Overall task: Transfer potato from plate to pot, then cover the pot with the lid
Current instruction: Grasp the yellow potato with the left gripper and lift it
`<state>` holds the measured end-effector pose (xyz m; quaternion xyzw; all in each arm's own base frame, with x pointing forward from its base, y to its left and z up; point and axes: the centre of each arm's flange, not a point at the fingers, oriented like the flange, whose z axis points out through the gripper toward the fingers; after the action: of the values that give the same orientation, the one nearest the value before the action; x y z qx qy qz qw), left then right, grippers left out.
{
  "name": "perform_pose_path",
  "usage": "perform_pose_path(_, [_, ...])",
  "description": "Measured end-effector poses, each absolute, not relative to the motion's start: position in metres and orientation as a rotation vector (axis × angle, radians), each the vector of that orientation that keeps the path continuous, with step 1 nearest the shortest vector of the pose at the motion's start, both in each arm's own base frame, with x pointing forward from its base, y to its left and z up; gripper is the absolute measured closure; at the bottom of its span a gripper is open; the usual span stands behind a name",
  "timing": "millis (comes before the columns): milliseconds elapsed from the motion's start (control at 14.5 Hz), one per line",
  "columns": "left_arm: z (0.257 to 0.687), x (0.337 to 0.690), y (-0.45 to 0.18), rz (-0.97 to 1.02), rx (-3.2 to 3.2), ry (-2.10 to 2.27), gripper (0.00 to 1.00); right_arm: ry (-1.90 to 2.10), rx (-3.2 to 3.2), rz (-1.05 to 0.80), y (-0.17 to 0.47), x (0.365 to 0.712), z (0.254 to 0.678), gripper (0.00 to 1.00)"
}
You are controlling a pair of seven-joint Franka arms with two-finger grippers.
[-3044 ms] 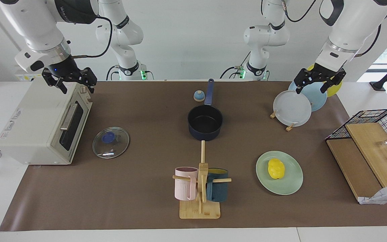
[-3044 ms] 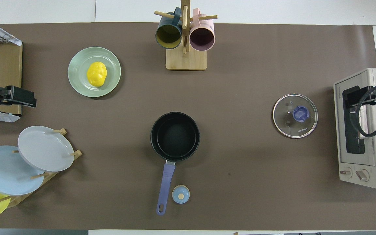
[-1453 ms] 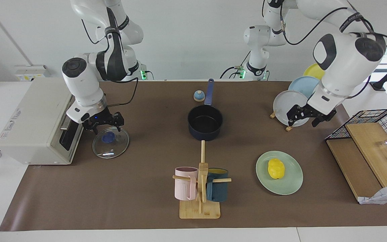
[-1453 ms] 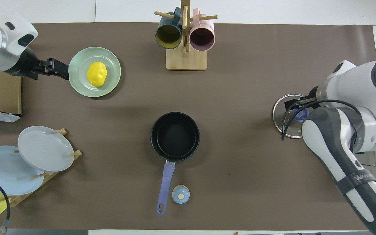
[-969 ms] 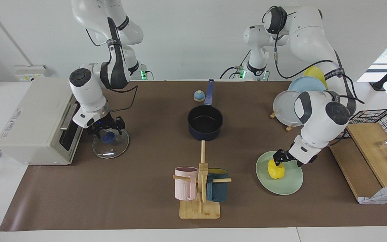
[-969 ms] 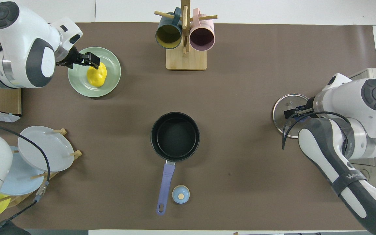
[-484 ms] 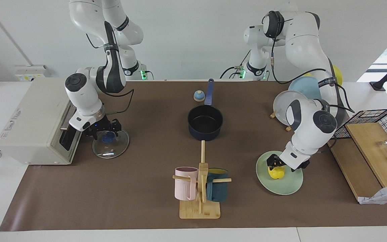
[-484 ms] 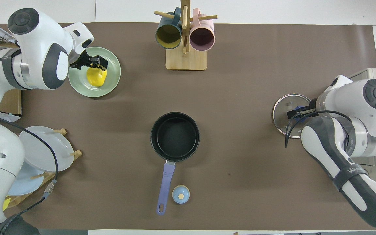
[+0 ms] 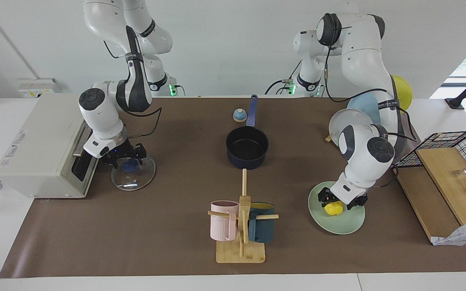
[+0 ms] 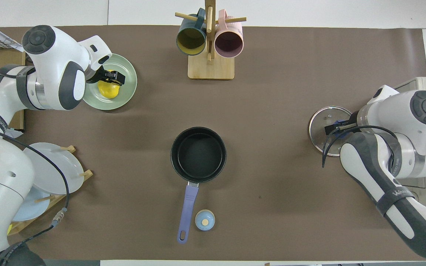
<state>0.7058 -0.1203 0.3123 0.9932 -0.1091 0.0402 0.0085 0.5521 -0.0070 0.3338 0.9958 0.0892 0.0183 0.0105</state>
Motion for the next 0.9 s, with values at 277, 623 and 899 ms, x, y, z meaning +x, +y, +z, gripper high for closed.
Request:
perform_pose_path(277, [0.318, 0.705, -0.120, 0.119, 3.104, -0.344, 0.33, 0.298, 3.107, 0.050, 0.000, 0.551, 0.317, 0.04])
perform_pose_path(623, [0.370, 0.703, -0.125, 0.110, 3.094, -0.265, 0.33, 0.337, 3.104, 0.039, -0.002, 0.552, 0.313, 0.04])
perform_pose_path(899, [0.480, 0.655, -0.170, 0.052, 3.081, -0.106, 0.33, 0.339, 3.105, 0.004, -0.003, 0.553, 0.316, 0.04])
